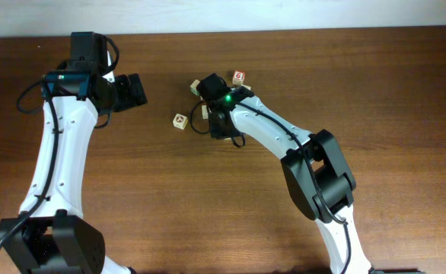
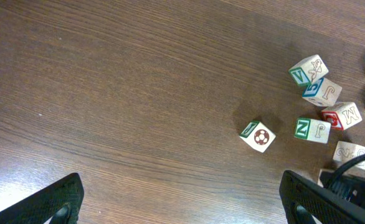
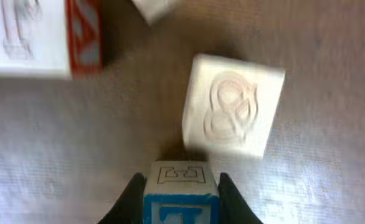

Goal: Rotate 3 blocks

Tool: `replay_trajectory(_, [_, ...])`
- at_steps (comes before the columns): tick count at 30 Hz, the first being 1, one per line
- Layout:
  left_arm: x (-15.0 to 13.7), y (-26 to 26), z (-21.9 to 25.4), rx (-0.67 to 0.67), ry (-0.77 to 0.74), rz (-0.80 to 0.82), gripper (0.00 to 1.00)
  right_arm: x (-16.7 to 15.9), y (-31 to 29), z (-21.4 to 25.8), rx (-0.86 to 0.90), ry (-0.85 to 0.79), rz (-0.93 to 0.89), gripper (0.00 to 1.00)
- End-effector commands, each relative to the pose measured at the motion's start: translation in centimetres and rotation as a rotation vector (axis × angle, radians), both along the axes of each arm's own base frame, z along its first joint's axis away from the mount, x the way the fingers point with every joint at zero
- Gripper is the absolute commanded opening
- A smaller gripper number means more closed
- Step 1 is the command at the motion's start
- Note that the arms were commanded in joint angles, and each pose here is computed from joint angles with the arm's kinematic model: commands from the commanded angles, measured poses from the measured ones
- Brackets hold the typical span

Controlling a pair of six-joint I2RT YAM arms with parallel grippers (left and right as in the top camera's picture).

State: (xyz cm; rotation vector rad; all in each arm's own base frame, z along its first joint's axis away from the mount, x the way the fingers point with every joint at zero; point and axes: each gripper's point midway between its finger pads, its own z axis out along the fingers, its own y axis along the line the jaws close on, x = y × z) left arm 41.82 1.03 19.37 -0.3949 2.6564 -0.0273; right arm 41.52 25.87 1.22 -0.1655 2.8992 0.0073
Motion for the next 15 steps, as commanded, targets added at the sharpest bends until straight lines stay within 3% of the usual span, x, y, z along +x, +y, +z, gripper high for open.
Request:
replay_trajectory(1, [0.3,0.3,0.3,0.007,-0.009,0.019,0.99,-2.7,0.8,1.4,0.058,0.114,-0.022,0.07])
replay_trajectory(4, [0.3,0.3,0.3,0.007,-0.009,0.019,0.99,-6.8,-0.2,0.4,-0.02,0.246,-0.082,0.08])
replay_trajectory(8, [0.3,0.3,0.3,0.008,-0.01,0.019,0.99,-8.9,0.2,0.3,-0.034,0.307,-0.09,0.35])
replay_trajectory(11, [0.4,0.3,0.4,0.008,-0.014,0.019,0.99,-6.5,0.0,1.9,-0.006,0.247,-0.084,0.44])
replay_trajectory(15, [0.4,0.3,0.4,0.008,-0.016,0.019,0.99,0.7,-0.2,5.4,0.107,0.049,-0.051,0.6])
